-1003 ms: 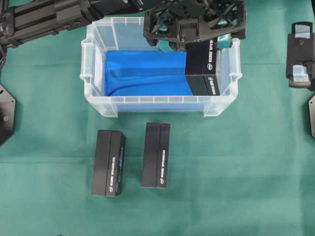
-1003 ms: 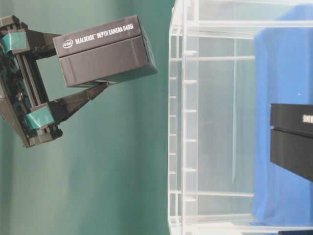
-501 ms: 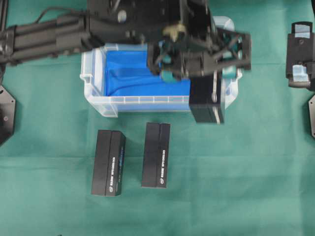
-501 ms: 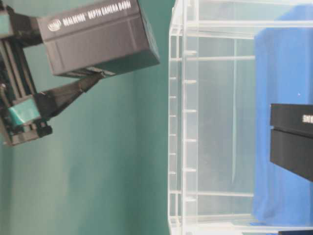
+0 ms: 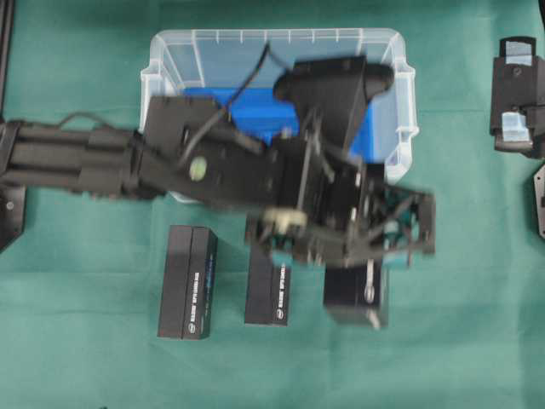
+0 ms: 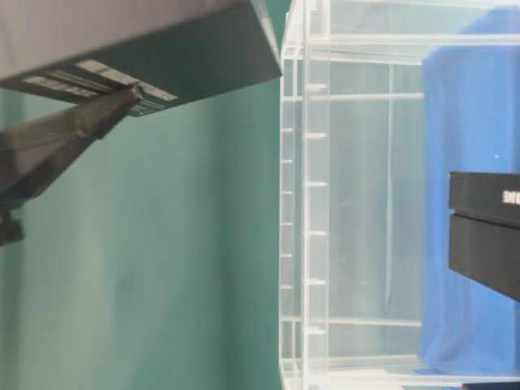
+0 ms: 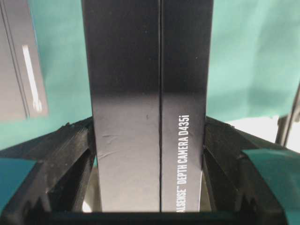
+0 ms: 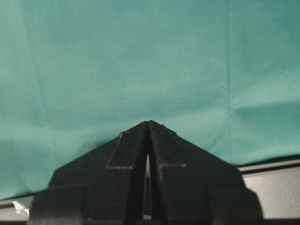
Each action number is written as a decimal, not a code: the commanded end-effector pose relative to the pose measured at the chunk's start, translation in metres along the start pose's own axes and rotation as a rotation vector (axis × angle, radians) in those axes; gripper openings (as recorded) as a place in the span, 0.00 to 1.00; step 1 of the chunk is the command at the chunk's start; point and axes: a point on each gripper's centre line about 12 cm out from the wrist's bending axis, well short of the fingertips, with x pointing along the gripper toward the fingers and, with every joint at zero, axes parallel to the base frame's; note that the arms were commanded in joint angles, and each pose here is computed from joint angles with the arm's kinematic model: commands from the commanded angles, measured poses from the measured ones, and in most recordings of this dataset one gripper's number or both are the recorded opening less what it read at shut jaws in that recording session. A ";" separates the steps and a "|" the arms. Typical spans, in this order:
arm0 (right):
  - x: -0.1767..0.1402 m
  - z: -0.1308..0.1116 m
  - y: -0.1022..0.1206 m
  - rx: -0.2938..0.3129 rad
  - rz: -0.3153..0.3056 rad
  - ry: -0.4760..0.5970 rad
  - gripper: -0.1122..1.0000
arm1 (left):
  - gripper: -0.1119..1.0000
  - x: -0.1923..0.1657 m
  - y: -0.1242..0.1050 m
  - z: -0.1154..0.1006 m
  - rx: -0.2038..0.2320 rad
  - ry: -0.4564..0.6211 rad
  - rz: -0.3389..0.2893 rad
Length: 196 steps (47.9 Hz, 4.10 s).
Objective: Take the box out of the case with the left arm.
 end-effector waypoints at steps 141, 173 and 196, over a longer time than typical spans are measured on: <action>0.000 0.000 0.000 -0.003 0.000 -0.003 0.11 | 0.97 0.144 0.054 -0.013 0.017 -0.019 0.016; -0.001 0.000 0.000 -0.001 -0.001 -0.003 0.12 | 0.94 0.047 0.037 -0.004 0.043 -0.025 -0.018; 0.000 0.000 0.000 -0.002 -0.001 0.000 0.12 | 0.94 0.008 0.027 0.009 0.142 -0.040 -0.006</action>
